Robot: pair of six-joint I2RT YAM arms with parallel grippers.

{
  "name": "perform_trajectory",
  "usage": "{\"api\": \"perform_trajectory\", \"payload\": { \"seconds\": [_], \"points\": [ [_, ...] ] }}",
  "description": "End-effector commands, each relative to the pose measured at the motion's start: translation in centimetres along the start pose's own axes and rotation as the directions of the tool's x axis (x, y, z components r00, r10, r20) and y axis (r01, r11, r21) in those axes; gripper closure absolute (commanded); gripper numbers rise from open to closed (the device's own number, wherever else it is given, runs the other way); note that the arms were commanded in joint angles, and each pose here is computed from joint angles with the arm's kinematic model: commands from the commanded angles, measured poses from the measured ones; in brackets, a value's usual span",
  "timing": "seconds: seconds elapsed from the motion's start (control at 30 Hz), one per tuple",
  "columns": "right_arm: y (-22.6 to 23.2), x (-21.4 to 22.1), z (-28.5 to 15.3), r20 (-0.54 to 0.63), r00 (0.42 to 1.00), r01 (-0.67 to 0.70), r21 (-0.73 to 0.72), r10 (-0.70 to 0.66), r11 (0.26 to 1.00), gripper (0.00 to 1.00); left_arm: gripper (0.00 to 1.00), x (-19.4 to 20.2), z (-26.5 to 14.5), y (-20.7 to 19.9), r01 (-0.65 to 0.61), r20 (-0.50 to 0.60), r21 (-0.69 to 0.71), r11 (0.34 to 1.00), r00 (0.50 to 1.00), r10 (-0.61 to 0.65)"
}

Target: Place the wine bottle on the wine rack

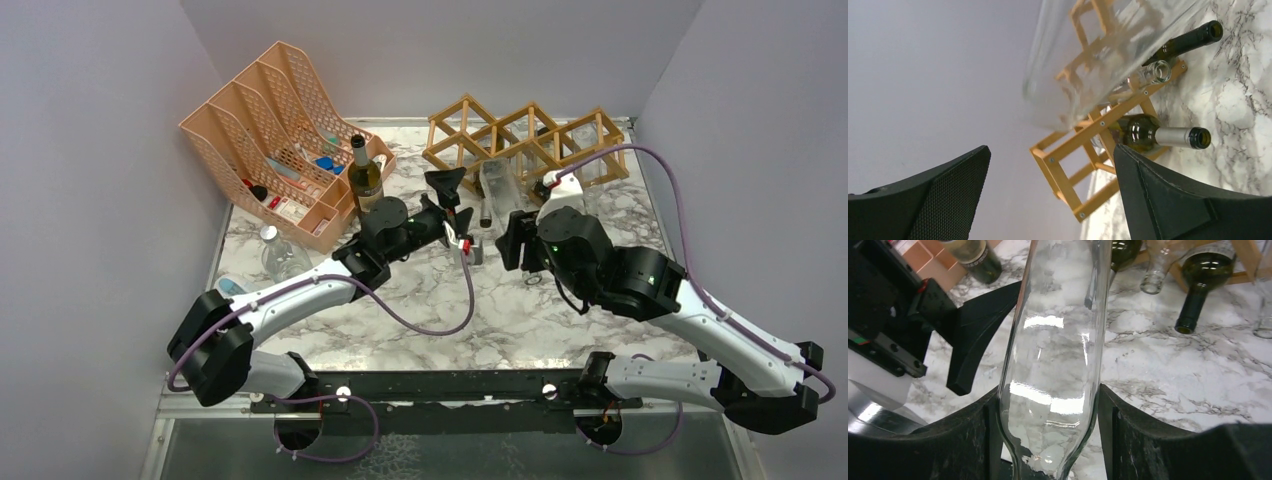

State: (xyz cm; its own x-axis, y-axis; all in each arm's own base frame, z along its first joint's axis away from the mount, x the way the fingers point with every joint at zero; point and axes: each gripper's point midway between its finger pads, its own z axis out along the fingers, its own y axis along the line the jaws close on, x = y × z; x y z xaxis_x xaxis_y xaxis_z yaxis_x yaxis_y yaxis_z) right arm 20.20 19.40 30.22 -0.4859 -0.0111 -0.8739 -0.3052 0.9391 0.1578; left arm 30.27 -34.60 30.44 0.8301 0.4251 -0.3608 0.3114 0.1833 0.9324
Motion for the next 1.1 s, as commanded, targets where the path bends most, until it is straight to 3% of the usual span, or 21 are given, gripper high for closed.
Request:
{"api": "perform_trajectory", "payload": {
  "seconds": [0.0,0.07,0.1,0.2,0.23,0.33,0.43,0.57,0.67,0.83,1.07],
  "points": [
    [-1.6,-3.5,0.0,0.163,0.983,-0.105,0.111,0.086,0.988,0.93,0.01,0.9,-2.1,1.5,0.247,-0.063,-0.128,0.961,0.965,-0.256],
    [-1.9,-3.2,0.3,0.16,0.983,-0.107,0.134,0.085,0.985,0.93,0.01,0.9,-2.8,1.7,0.374,-0.054,-0.168,0.912,0.92,-0.387],
    [-1.9,-2.9,0.5,0.155,0.985,-0.103,0.139,0.081,0.985,0.93,0.01,1.4,-3.1,2.3,0.464,-0.056,-0.226,0.856,0.871,-0.488],
    [-1.9,-2.1,1.2,0.144,0.986,-0.104,0.152,0.082,0.983,0.93,0.08,4.5,-4.9,4.7,0.642,-0.086,-0.49,0.589,0.637,-0.766],
    [-1.8,-1.8,1.5,0.14,0.987,-0.103,0.152,0.082,0.983,0.93,0.08,5.2,-5.4,4.7,0.654,-0.106,-0.525,0.545,0.585,-0.804],
    [-1.2,-0.7,2.4,0.124,0.988,-0.106,0.127,0.09,0.986,0.93,0.06,5.1,-6.4,4.4,0.676,-0.152,-0.527,0.516,0.522,-0.839],
    [-0.3,0.3,3.4,0.109,0.989,-0.108,0.098,0.097,0.989,0.93,0.01,4.8,-8.2,4.7,0.708,-0.092,-0.576,0.408,0.44,-0.893],
    [1.4,1.6,5.5,0.101,0.99,-0.106,0.044,0.101,0.993,0.94,0.01,4.2,-10.6,6.2,0.713,-0.027,-0.629,0.309,0.377,-0.926],
    [2.4,2.4,7.7,0.086,0.992,-0.098,0.033,0.095,0.995,0.93,0.01,3.3,-11.5,7.5,0.722,-0.011,-0.636,0.273,0.345,-0.938],
    [2.8,2.0,11.1,0.04,0.993,-0.112,0.047,0.111,0.993,0.94,0.01,1.9,-12.7,9.3,0.743,0.023,-0.62,0.251,0.337,-0.941],
    [3.0,1.3,14.3,0.05,0.993,-0.115,0.065,0.112,0.991,0.95,0.01,0.8,-12.6,10.2,0.763,0.028,-0.587,0.271,0.354,-0.935]
  ]
}}
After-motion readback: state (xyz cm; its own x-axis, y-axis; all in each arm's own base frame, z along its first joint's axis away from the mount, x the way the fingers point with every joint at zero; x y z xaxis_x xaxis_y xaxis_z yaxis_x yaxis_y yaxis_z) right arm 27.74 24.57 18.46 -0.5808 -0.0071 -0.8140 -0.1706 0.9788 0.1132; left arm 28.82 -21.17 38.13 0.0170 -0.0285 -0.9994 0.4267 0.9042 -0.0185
